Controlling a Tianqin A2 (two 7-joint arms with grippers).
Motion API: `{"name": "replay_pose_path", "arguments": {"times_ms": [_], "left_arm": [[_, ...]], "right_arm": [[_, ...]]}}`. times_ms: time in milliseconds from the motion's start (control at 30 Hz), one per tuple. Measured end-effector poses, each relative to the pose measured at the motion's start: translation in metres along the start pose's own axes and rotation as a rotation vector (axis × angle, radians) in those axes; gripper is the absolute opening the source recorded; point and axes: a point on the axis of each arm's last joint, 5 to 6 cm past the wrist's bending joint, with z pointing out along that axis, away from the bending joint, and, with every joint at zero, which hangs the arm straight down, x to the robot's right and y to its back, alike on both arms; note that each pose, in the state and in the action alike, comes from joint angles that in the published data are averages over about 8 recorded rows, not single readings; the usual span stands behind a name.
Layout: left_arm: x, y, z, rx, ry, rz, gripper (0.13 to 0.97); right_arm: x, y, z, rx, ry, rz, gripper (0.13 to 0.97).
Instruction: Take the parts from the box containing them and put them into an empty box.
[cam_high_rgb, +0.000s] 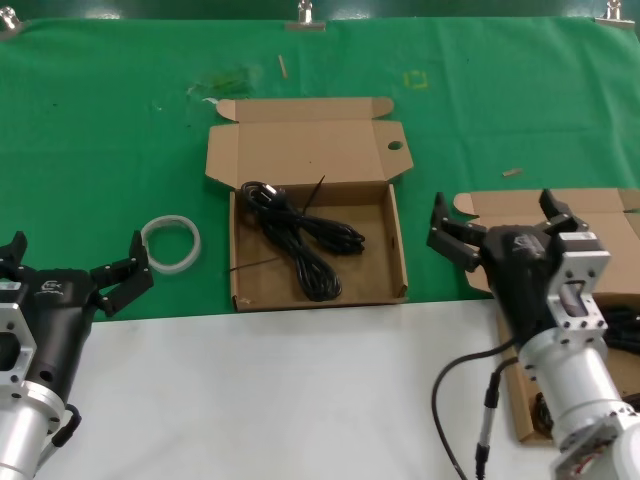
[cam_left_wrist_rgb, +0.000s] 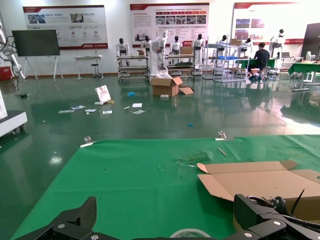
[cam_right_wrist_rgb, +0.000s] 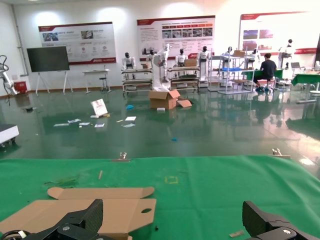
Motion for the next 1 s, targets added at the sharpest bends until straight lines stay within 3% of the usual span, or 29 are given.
{"name": "replay_pose_path", "arguments": {"times_ms": [367,1000], "left_arm": [[0.0000,0.0000,0.000,0.000,0.000,0.000,0.966],[0.0000,0.0000,0.000,0.000,0.000,0.000,0.966]], "right_arm": [[0.022,0.006,-0.018,-0.002,0.015,0.044,0.966],[0.024,0.007,-0.020,-0.003,0.016,0.047,0.966]]}}
